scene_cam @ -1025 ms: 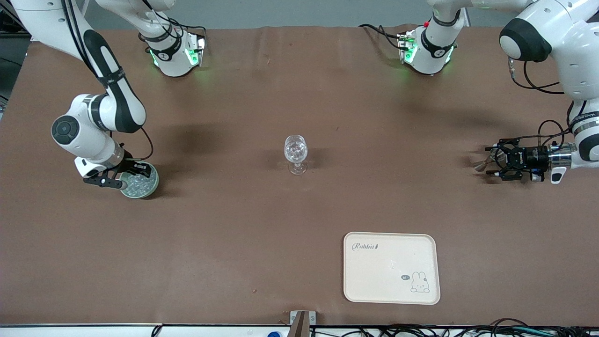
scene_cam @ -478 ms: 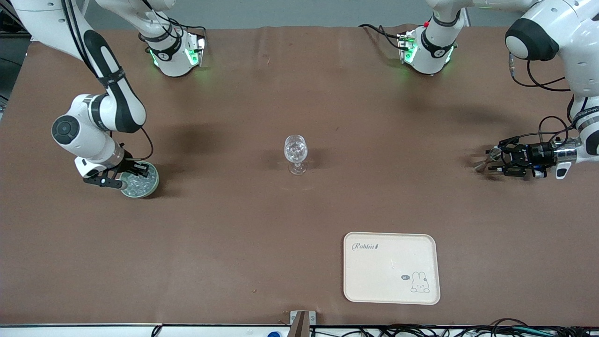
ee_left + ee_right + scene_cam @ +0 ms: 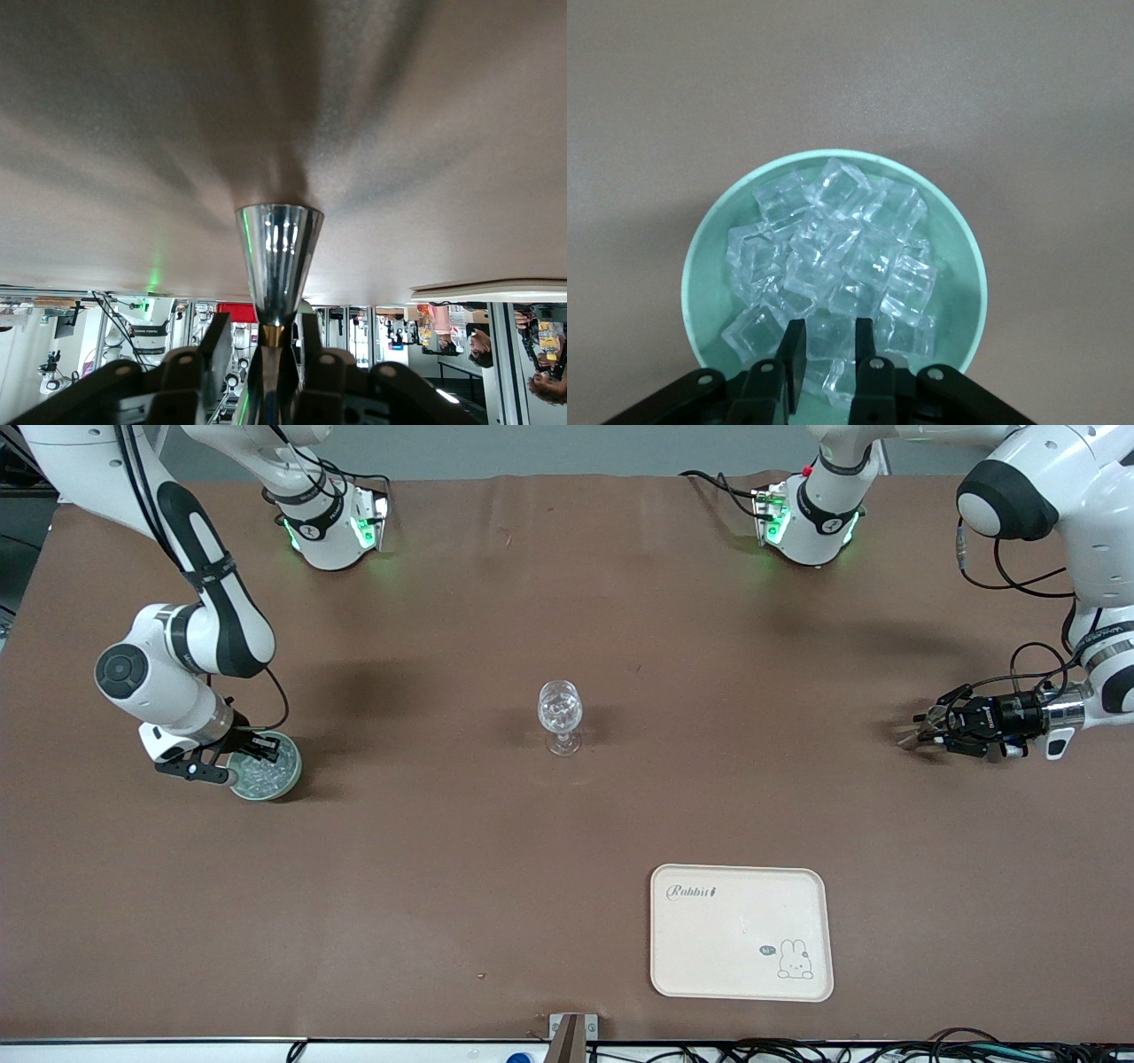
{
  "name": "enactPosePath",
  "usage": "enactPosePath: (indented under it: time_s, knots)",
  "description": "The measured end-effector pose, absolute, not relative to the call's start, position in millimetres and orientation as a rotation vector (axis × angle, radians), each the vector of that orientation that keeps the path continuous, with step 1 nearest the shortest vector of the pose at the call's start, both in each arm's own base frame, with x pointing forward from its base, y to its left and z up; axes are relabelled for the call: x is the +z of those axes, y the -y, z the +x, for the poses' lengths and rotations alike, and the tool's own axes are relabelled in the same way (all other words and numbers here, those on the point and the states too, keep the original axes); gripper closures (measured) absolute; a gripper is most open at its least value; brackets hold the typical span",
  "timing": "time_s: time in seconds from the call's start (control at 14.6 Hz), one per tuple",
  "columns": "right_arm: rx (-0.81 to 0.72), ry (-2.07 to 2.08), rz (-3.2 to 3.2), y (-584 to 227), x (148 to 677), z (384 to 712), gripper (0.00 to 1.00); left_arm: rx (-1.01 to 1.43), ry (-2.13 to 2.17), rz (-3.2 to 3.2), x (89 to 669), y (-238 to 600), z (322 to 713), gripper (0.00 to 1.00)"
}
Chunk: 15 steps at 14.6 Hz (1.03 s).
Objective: Pour wine and add ice with both arms
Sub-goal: 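Pinch one ice cube from the green bowl with the right gripper, then lift the ice with the right gripper while the left gripper carries the jigger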
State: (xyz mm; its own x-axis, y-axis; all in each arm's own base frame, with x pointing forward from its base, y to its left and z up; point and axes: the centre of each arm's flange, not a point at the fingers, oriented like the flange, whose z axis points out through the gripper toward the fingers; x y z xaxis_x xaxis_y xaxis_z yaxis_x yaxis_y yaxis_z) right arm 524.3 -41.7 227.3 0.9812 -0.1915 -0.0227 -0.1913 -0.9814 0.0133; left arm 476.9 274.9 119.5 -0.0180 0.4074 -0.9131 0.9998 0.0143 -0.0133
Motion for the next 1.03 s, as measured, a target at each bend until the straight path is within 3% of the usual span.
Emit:
enactPosePath:
  time_s: [0.07,0.55,1.03]
  knots:
    - [-0.079,0.302,3.115,41.8,230.9,527.1,0.74,-0.983,-1.53,1.493,119.5,-275.0,476.9,0.76]
    - [-0.232,0.303,3.11,43.3,313.0,568.2,0.74,-0.956,-1.476,1.41,139.4,-284.9,476.5,0.78]
    - [-0.15,0.307,3.123,46.9,494.3,590.8,0.74,-1.012,-1.315,1.415,226.8,-202.1,536.3,0.78]
